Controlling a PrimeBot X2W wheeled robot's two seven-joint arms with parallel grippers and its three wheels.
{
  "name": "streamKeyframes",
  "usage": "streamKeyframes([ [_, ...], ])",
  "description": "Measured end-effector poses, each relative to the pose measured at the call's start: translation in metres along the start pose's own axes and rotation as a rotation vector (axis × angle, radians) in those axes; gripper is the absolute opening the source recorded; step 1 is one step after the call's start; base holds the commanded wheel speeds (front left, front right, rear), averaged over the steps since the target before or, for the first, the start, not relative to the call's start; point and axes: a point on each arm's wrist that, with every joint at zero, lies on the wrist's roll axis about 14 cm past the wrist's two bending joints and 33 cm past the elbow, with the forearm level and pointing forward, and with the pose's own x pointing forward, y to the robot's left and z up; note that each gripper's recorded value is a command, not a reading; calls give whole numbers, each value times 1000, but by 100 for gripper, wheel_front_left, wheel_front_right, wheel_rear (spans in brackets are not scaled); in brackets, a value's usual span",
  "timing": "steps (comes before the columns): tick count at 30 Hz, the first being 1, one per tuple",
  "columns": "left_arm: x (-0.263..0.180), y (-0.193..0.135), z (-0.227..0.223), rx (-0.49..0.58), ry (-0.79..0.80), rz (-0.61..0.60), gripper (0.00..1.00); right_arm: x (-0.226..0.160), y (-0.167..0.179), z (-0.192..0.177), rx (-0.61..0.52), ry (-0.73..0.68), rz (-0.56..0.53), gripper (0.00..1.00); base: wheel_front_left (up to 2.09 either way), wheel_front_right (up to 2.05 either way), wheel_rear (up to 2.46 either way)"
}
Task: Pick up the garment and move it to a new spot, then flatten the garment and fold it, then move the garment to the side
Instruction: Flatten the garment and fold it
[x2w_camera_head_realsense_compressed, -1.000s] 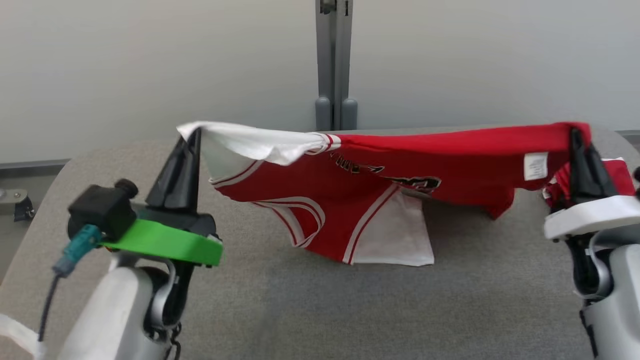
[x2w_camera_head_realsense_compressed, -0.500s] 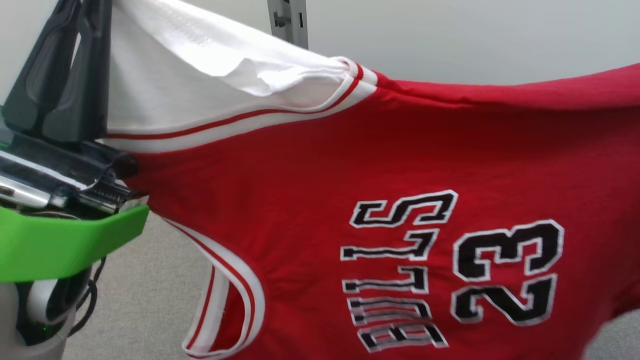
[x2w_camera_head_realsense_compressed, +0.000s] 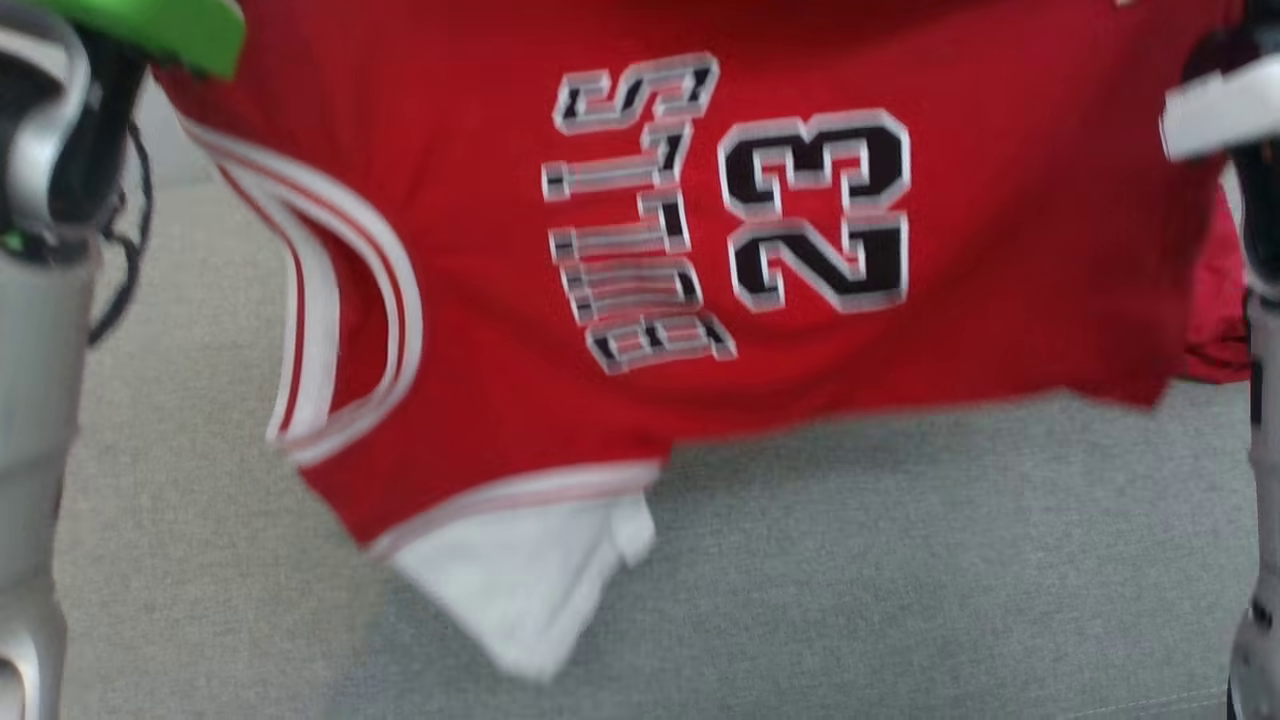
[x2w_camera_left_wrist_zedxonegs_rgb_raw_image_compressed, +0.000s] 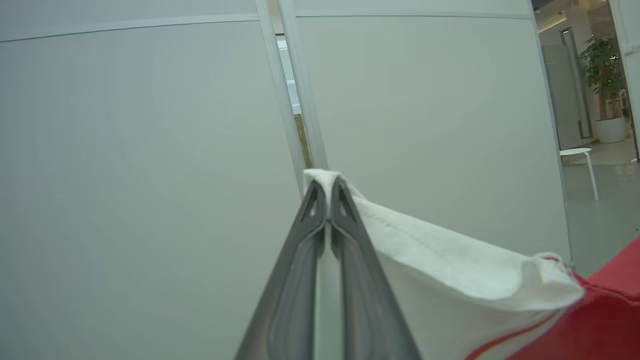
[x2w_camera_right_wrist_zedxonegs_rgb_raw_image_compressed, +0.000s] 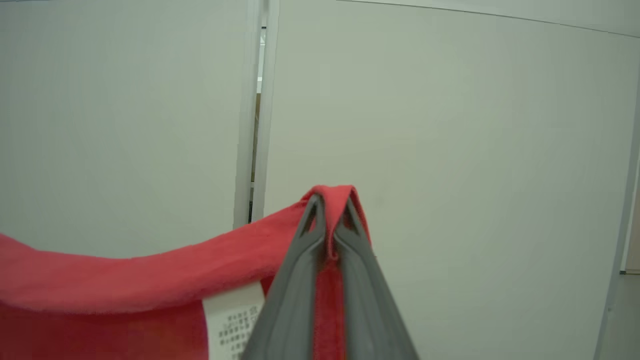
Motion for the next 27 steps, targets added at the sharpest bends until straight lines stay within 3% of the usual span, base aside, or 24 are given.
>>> streamKeyframes([
  [3, 34, 42, -7, -4, -45, 131, 0, 53, 4, -1, -97, -69, 9, 0, 0, 0, 0],
  [6, 56, 63, -2, 26, -139, 192, 0, 85, 12, -15, -138, -83, 15, 0, 0, 0, 0],
  [8, 67, 66, -2, -13, -188, 209, 0, 98, 14, -30, -128, -67, 5, 0, 0, 0, 0],
  [12, 75, 52, -67, -93, -72, 173, 0, 106, 18, -92, -117, 65, 9, 0, 0, 0, 0],
  [17, 46, 53, -179, -208, 136, 227, 0, 84, 35, -197, -79, 289, 42, 0, 0, 0, 0],
  [20, 7, 48, -257, -262, 300, 265, 0, 48, 40, -272, -29, 462, 36, 0, 0, 0, 0],
  [23, -30, 42, -311, -300, 420, 286, 0, 17, 49, -324, 19, 587, 32, 0, 0, 0, 0],
  [27, -70, 39, -352, -321, 521, 305, 0, -10, 68, -360, 101, 654, 25, 0, 0, 0, 0],
])
